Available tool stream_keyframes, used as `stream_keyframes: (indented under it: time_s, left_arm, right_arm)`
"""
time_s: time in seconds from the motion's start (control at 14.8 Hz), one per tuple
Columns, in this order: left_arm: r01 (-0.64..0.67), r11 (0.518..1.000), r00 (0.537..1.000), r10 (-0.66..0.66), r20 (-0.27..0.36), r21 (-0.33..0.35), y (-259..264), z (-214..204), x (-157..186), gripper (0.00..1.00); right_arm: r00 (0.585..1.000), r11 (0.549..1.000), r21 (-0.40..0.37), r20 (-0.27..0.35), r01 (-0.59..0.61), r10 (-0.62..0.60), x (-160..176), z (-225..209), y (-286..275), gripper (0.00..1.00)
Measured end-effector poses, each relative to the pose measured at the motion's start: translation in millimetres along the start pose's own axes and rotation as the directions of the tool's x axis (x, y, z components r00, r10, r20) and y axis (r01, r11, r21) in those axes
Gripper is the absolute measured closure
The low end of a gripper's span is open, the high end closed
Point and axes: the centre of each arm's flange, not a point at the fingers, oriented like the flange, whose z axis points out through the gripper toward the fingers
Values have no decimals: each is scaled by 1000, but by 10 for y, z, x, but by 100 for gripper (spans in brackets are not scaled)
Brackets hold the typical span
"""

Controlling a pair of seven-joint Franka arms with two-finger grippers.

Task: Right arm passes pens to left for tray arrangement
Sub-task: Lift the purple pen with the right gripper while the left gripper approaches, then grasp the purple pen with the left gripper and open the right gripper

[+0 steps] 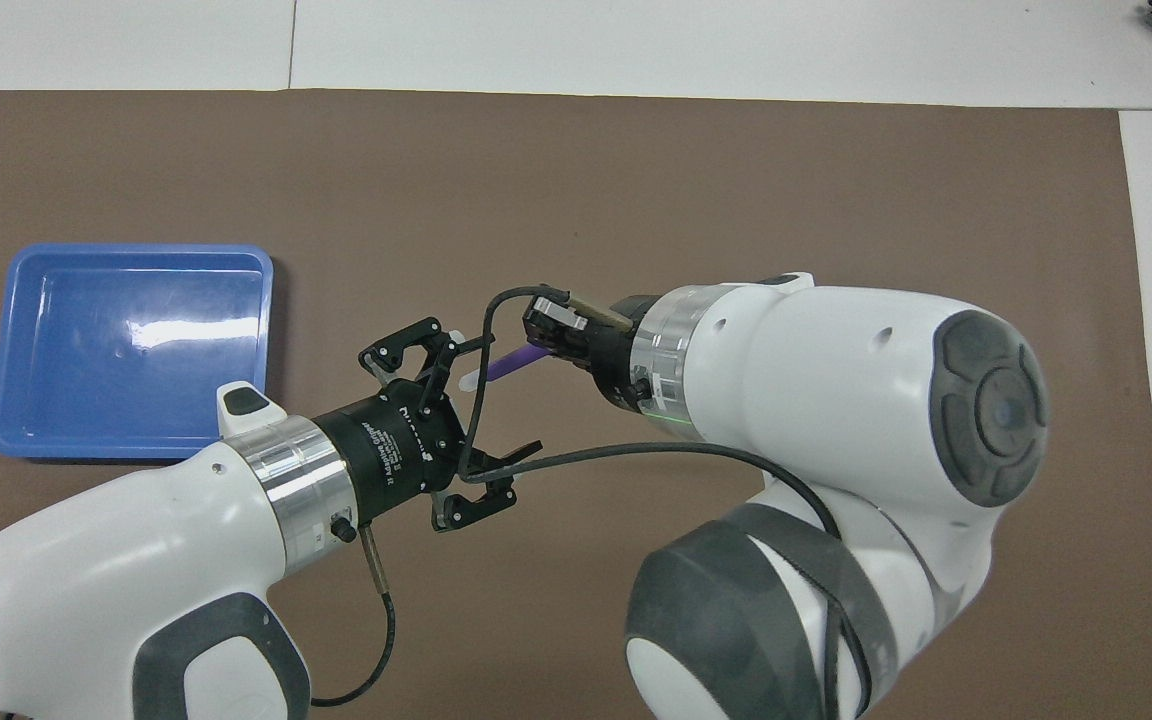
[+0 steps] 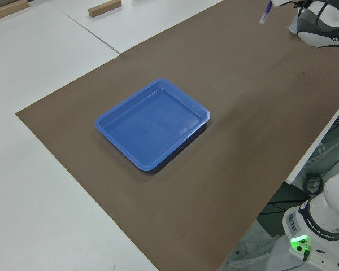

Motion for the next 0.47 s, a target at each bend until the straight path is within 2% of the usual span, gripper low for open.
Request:
stream_keyframes:
  time_s: [0.34, 0.41, 0.47]
  left_arm:
    - [-1, 1000, 1000, 1, -9, -15, -99, 236, 22, 0]
    - [-2, 1000, 1000, 2, -9, -14, -102, 239, 21, 9]
    - [-2, 1000, 1000, 2, -9, -14, -102, 239, 21, 10]
  right_arm:
    - [1000, 1000, 3, -4, -1, 1, 2, -12, 11, 83]
    - [1000, 1000, 4, -5, -2, 2, 7, -15, 13, 83]
    - [1000, 1000, 5, -7, -3, 3, 12, -19, 13, 83]
